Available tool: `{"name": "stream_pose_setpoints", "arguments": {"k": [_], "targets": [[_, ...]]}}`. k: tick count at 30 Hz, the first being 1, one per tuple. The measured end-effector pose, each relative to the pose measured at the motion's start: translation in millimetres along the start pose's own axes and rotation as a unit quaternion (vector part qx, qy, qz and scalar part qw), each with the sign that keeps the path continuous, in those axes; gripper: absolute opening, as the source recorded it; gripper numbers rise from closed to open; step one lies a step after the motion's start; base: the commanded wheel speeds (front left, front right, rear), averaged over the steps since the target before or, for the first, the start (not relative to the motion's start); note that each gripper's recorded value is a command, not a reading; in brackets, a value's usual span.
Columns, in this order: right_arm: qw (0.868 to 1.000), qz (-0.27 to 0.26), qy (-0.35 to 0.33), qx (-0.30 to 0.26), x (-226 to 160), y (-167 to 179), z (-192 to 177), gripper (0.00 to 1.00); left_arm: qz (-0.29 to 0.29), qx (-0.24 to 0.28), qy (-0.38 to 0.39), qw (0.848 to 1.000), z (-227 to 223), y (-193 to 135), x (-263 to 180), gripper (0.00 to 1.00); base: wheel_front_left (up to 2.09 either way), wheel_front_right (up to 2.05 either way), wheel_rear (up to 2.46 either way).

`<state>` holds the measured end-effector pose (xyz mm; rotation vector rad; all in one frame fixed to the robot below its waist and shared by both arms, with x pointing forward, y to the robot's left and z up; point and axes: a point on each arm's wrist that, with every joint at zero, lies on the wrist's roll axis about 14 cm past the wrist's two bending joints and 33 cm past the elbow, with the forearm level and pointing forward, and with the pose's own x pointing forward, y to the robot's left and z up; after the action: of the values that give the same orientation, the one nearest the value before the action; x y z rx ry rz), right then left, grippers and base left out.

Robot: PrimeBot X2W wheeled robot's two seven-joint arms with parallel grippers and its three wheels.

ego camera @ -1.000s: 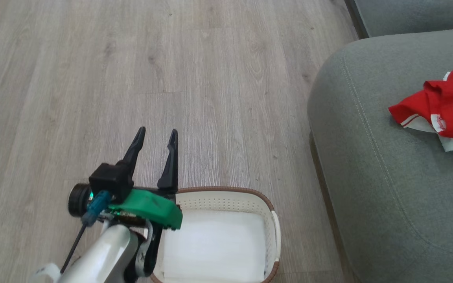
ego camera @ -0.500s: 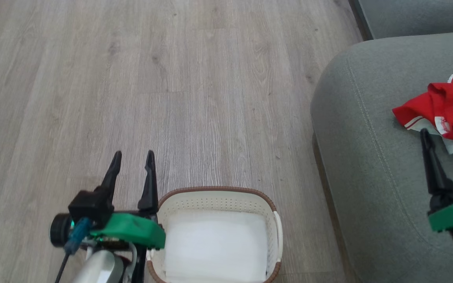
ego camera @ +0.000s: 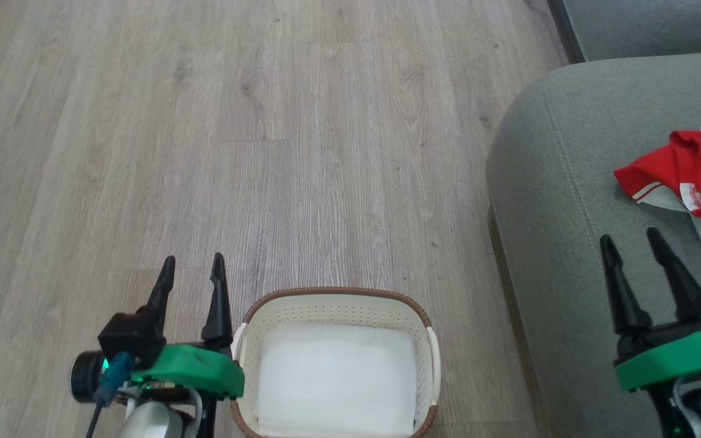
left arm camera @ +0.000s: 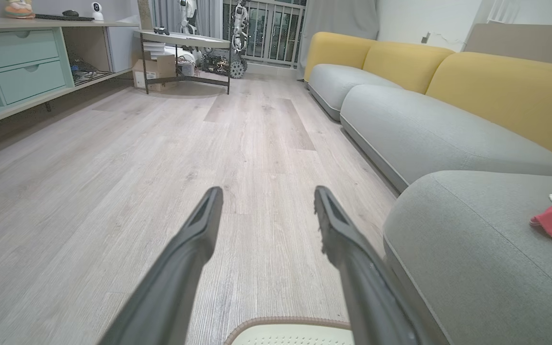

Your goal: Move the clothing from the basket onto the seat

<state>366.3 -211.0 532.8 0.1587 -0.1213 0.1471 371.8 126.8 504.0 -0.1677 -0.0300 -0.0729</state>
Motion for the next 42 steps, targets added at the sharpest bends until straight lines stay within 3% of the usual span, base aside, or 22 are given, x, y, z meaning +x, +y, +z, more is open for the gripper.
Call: {"name": "stream_pose_setpoints", "arguments": {"k": [42], "targets": [[1.0, 0.014, 0.008, 0.007, -2, 14, -7, 1.0, -0.018, 0.002, 0.006, 1.0, -10, -3, 2, 1.0, 0.0, 0.0, 0.0]]}}
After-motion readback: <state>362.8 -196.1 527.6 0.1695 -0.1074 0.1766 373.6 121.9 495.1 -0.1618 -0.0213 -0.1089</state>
